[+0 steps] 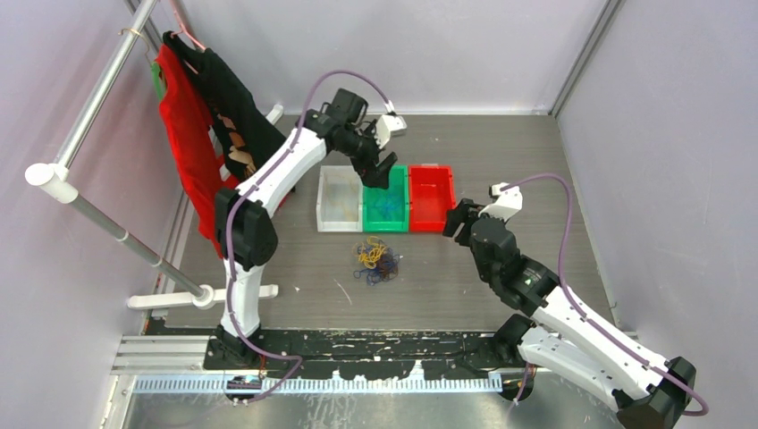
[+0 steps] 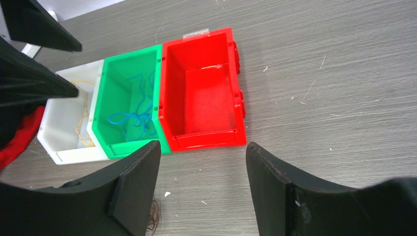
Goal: Untangle the cables
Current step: Place the cable in the bin.
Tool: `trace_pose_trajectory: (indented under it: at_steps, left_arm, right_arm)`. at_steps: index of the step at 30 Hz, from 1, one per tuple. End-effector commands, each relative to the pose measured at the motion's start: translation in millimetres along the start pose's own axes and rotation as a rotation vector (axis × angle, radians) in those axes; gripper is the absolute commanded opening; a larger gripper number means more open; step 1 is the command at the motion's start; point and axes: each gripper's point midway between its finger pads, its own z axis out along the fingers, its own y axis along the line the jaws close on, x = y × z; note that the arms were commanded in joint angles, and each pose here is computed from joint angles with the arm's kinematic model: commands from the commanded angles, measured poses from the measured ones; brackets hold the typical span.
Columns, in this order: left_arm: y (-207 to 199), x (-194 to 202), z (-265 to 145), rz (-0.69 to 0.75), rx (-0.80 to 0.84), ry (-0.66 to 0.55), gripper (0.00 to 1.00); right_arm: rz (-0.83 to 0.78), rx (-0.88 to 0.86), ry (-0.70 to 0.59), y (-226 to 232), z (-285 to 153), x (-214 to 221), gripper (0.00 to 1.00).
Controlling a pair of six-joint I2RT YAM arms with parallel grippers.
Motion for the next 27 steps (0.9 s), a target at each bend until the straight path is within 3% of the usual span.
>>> trace_pose_trajectory:
  at_steps: [1,6,10,15,22,27]
  left_arm:
    - [-20.5,-28.7,-47.8,-0.031,0.085,-0.074,0.85]
    - [-13.9,-41.1,-83.9,-0.092,0.024,-0.127,0.85]
    - [-23.1,-31.8,-116.0,-0.151,0.001,-0.135,0.84]
    - [-45.0,1.2,-144.8,-0.171,-0.012,-0.126,0.84]
    - [-72.4,7.2,-175.4,-0.157,-0.043,-0.183,0.84]
    - [-83.6,4.5,-188.2,-0.15,-0.052,-0.206,0.84]
  right_arm:
    - [0.032,-0.063,-0.045,19.4,-2.9,-27.5,0.69]
    - [0.001,-0.186,0.033,62.4,15.0,-16.5,0.68]
    - [-0.014,-0.349,0.194,114.6,33.3,17.5,0.66]
    - [-0.028,-0.455,0.384,151.4,55.3,52.2,0.51]
    - [-0.103,-0.381,0.505,151.6,103.1,79.3,0.31]
    - [-0.112,-0.346,0.586,148.5,130.1,96.2,0.26]
